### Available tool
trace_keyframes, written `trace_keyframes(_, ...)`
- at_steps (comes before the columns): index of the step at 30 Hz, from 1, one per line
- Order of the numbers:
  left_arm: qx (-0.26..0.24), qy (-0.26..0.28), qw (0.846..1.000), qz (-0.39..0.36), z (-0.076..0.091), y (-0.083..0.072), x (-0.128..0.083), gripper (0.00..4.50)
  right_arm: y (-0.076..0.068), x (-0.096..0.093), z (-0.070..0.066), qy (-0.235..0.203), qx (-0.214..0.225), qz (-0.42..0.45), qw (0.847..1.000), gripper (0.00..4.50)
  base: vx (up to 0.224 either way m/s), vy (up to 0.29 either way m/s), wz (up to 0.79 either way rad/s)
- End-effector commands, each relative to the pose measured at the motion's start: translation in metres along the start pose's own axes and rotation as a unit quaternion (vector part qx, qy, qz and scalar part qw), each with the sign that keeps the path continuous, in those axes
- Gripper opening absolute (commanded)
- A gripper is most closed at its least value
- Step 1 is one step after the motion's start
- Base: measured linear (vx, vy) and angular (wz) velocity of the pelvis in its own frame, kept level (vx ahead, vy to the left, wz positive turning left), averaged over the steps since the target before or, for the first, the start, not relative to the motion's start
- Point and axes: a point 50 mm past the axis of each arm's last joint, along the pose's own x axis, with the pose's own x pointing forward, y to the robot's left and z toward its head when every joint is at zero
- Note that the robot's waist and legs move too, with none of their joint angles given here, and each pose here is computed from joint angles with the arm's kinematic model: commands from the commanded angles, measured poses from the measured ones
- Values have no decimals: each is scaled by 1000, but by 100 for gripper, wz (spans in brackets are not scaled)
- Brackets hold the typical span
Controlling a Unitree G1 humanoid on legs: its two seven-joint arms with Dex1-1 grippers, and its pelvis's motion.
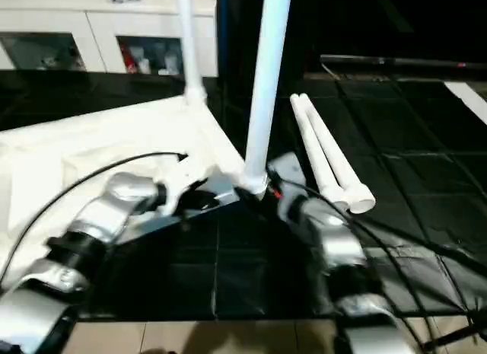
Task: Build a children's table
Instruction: Rotate leg to tighten
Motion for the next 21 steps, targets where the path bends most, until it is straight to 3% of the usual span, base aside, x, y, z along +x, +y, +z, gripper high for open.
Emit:
trace_keyframes(1,32,0,999,-43,0,-5,-2,0,0,-6,6,-2,-15,51,999,445,0,0,0)
trace_keyframes(5,68,25,992,-105,-11,-7,-14,0,-5,-26,13,14,-44,135,990,445,0,0,0)
trace_keyframes(9,85,41,985,-147,-17,-7,-22,0,-6,-32,18,33,-73,191,978,445,0,0,0)
trace_keyframes(17,118,49,970,-204,-17,-11,-26,0,3,-24,21,60,-95,261,959,445,0,0,0)
trace_keyframes(21,126,53,967,-216,-18,-14,-25,0,6,-18,21,60,-93,267,957,403,0,0,0)
